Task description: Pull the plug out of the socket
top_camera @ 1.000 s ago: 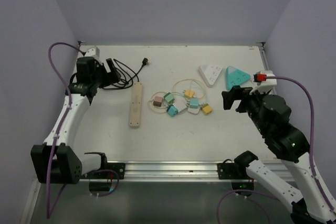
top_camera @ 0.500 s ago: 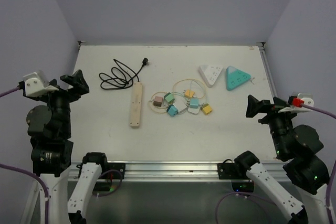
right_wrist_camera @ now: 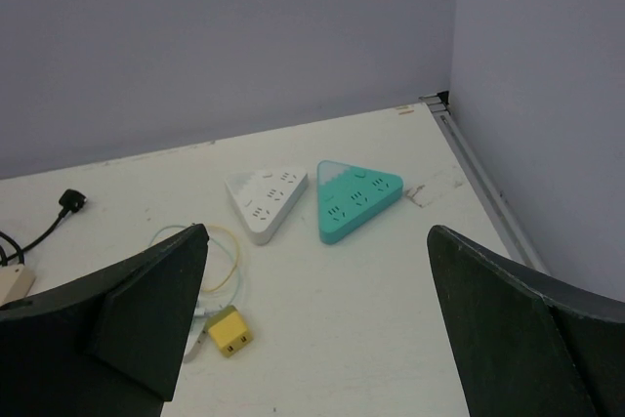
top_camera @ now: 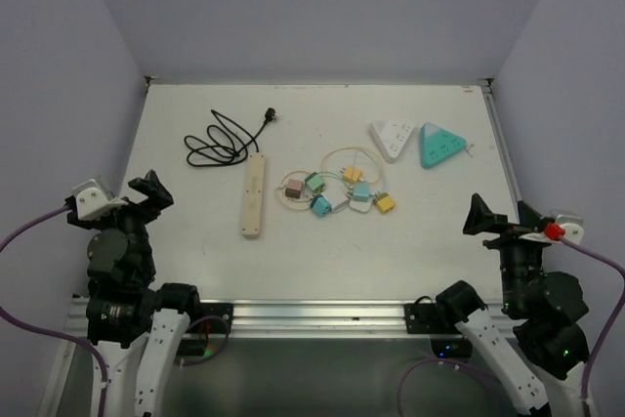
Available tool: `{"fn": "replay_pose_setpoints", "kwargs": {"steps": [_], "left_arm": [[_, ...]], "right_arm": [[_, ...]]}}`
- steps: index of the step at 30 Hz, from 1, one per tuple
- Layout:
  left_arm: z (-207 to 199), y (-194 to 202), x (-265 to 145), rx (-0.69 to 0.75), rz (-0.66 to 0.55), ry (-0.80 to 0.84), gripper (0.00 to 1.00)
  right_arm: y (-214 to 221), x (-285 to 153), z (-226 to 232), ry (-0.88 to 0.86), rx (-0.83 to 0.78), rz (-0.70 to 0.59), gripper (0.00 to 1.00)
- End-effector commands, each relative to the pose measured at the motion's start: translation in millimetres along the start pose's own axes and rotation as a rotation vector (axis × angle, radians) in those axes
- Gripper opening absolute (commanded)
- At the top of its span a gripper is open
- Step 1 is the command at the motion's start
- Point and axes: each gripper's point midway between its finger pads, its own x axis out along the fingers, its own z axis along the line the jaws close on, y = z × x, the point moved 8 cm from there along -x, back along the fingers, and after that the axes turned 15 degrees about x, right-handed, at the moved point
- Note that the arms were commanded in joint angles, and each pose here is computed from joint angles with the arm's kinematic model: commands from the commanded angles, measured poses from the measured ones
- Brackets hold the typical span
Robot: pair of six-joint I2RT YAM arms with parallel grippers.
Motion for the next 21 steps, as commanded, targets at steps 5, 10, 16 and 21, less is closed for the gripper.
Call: {"fn": "replay_pose_setpoints", "kwargs": {"steps": [5, 10, 16, 21], "left_arm": [[-2, 24, 13, -0.038, 0.0, -0.068, 1.0], [-3, 29, 17, -0.033, 0.016, -0.077, 1.0], [-6, 32, 20, -0.024, 0.024, -0.06, 1.0], [-7, 33, 21, -0.018, 0.026, -0.057, 1.0]], "right_arm": [[5, 6, 0, 0.011, 0.009, -0.045, 0.99], [8, 9, 4, -0.02, 0.005, -0.047, 0.99], [9, 10, 5, -0.034, -0.007, -0.045, 0.99], [10, 10, 8, -0.067, -0.018, -0.039, 0.99]]}}
